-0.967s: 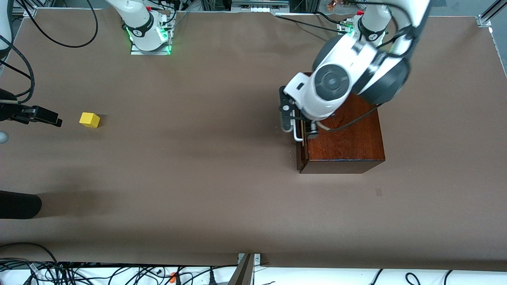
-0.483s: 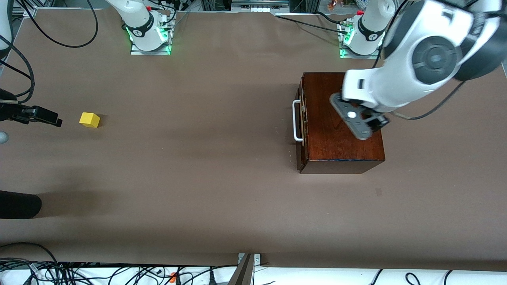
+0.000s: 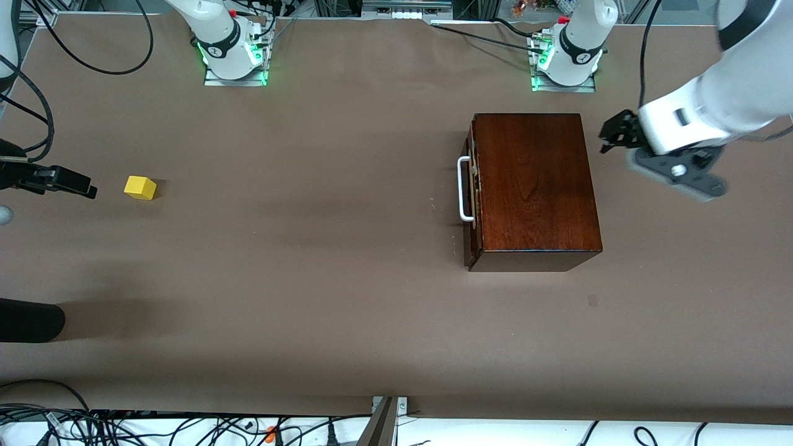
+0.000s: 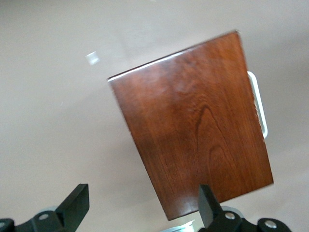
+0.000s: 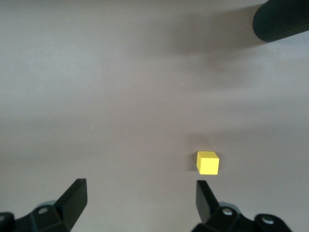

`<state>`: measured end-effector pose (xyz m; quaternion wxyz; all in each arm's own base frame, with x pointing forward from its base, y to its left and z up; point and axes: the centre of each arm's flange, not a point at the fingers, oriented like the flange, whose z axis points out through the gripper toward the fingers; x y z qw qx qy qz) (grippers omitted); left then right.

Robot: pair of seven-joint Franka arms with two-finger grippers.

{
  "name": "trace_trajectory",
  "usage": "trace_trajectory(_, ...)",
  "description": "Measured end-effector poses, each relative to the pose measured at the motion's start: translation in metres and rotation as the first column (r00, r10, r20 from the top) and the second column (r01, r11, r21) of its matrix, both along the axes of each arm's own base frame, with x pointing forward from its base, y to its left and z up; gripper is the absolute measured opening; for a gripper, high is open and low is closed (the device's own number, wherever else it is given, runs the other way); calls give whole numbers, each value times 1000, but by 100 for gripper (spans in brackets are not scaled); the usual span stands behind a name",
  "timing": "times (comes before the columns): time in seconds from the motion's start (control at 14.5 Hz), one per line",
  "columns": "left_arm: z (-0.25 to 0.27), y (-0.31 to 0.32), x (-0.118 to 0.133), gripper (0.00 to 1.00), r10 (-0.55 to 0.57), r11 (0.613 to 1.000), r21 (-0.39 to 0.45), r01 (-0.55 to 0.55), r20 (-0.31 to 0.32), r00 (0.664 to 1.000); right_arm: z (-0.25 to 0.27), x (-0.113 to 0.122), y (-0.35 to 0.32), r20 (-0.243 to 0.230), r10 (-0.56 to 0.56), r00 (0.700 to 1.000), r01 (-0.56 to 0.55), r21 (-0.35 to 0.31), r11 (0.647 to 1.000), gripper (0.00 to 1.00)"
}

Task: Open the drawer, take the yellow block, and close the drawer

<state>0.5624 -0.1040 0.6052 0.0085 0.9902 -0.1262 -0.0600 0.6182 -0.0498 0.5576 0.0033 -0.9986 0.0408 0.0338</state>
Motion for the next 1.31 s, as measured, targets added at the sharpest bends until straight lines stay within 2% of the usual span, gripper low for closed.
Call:
trace_trajectory(0.14,4,10,-16,100,106,994,9,-106,54,993,0,0,0,2,0,1000,0,0,1000,100)
trace_trajectory(0.28,1,27,-22,100,143,990,7,-144,85,986,0,0,0,3,0,1000,0,0,1000,100)
trace_trajectory(0.48,-7,60,-20,100,150,988,4,-151,86,985,0,0,0,4,0,1000,0,0,1000,100)
trace_trajectory(1.1,-15,49,-19,100,128,992,7,-128,70,989,0,0,0,4,0,1000,0,0,1000,100)
trace_trajectory(1.31,-17,51,-20,100,130,991,12,-131,43,991,0,0,0,4,0,1000,0,0,1000,100)
